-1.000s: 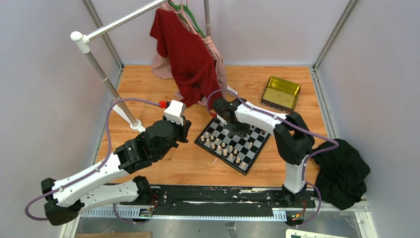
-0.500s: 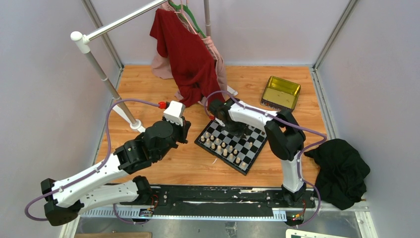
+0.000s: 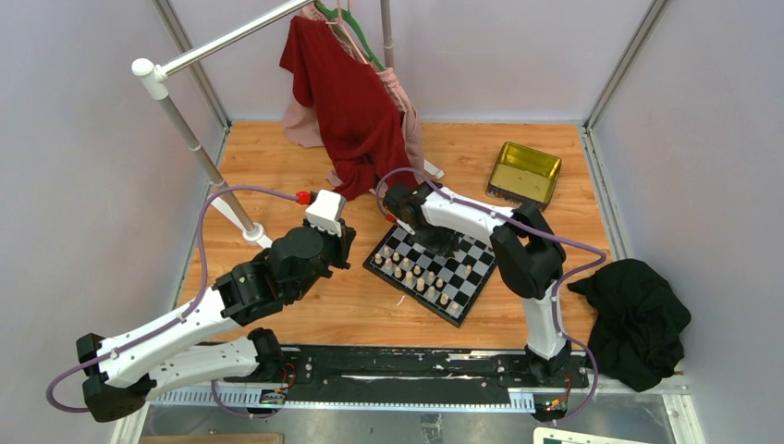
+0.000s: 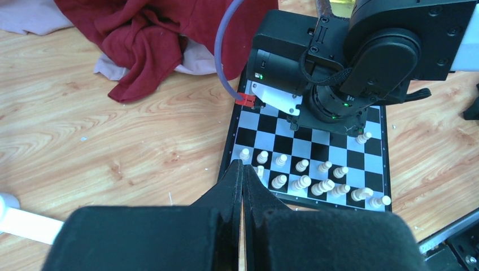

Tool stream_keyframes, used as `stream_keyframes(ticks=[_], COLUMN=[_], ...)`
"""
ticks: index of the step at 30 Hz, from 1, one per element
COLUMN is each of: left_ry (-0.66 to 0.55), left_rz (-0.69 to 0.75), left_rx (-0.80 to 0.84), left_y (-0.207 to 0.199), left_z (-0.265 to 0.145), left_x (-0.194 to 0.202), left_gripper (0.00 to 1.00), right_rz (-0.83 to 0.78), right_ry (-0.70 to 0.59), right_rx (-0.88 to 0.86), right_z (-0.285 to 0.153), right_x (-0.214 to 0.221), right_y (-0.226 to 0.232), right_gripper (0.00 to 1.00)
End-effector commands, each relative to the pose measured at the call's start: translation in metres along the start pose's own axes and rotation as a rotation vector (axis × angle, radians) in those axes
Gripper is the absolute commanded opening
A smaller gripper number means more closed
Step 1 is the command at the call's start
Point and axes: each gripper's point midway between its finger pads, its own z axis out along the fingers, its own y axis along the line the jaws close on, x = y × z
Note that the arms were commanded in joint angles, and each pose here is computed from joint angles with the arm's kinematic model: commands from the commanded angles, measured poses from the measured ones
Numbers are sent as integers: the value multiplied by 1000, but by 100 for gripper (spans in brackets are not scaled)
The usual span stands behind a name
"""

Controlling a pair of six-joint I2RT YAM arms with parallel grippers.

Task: Set up the chess pieces on the board
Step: Place the chess piece on the chessboard.

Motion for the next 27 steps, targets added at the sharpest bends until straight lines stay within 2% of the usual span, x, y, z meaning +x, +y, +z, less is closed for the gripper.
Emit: stream_keyframes(ticks=[1, 12, 18, 27], left_ry=[-20, -25, -31, -42], left_rz=[-11, 0, 1, 8], left_rx=[-15, -15, -15, -14], left_y=[4, 4, 4, 4], left_z=[1, 0, 0, -3], left_x=[-3, -4, -6, -15], left_gripper=[0, 0, 0, 0], right_rz=[-13, -24, -18, 83], right_ry=[14, 21, 14, -91], right_rx=[-9, -10, -3, -14], right_z=[-8, -11, -15, -52], right_x=[-2, -5, -6, -11], right_y=[7, 13, 11, 3], right_gripper=[21, 31, 31, 33])
